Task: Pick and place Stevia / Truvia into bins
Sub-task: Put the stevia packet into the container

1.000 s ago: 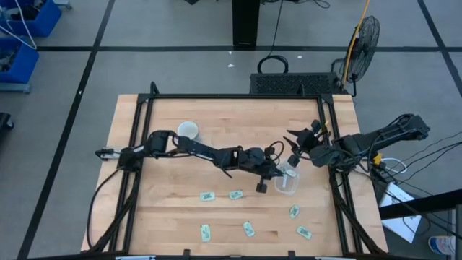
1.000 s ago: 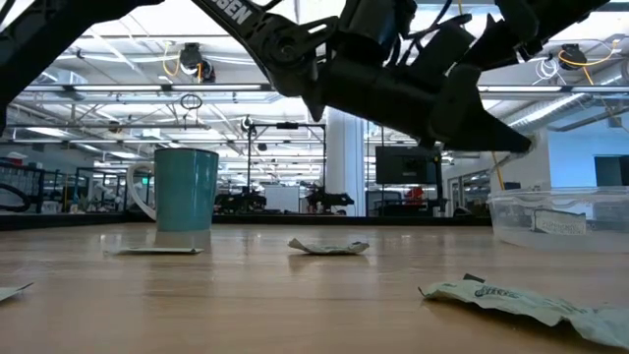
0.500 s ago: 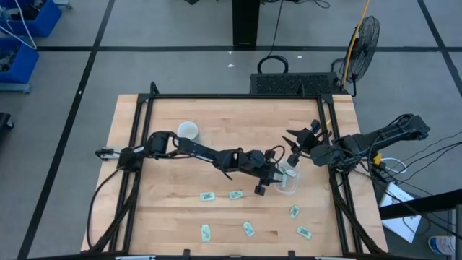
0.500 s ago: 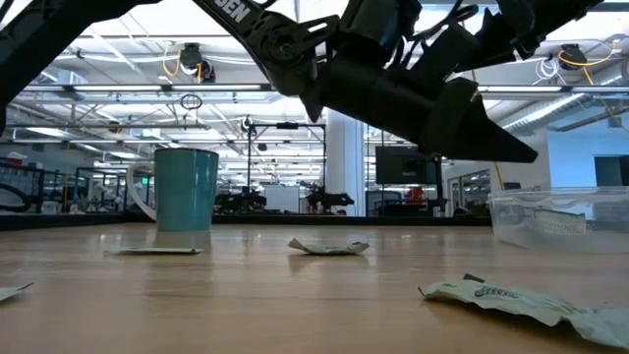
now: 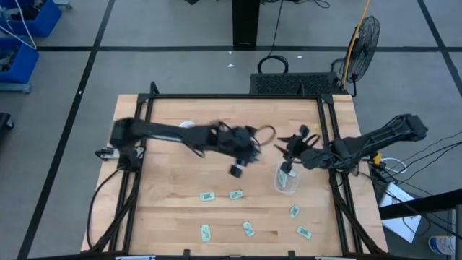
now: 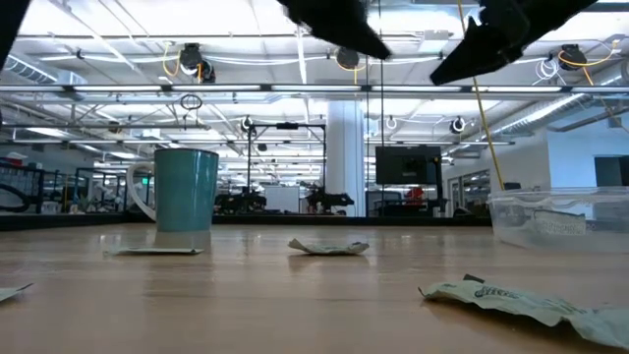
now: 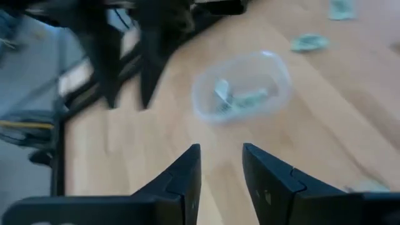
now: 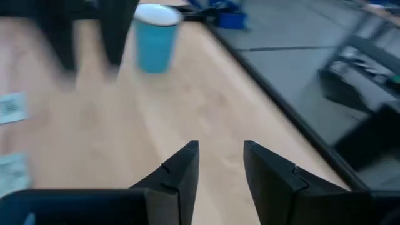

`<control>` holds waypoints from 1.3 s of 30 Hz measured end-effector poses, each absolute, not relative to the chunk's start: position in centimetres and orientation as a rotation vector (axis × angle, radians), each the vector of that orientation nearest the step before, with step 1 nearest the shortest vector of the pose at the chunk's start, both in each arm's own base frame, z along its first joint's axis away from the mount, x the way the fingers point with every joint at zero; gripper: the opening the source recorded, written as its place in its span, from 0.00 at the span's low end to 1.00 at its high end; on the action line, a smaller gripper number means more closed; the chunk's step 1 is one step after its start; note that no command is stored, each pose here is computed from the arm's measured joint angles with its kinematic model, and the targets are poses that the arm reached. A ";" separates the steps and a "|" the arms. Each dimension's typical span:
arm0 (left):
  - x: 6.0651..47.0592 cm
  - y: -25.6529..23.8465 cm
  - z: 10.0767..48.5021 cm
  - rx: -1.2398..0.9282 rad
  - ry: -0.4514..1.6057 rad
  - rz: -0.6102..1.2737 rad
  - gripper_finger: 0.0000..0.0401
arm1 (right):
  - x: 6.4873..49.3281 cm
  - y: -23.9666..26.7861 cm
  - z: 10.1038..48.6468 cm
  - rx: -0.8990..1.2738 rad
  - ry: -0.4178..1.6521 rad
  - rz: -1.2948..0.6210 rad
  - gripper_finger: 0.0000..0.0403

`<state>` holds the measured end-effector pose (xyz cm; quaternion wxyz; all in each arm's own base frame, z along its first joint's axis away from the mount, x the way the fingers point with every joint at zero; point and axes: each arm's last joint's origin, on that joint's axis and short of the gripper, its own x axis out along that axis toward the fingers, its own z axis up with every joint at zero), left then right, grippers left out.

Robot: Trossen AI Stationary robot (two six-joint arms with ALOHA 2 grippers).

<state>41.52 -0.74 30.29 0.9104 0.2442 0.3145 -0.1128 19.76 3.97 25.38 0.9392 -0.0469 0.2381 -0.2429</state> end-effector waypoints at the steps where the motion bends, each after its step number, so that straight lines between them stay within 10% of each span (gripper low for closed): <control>1: 40.3 -0.3 31.4 0.482 0.663 -0.250 0.29 | 20.4 4.0 25.2 -0.108 0.487 -0.451 0.31; 15: 24.2 0.5 41.7 0.350 0.658 -0.156 0.23 | 28.1 4.9 20.3 -0.030 0.461 0.075 0.47; 39: 20.3 0.0 28.3 0.314 0.474 -0.123 0.23 | 34.4 9.2 8.4 0.033 0.576 0.190 0.48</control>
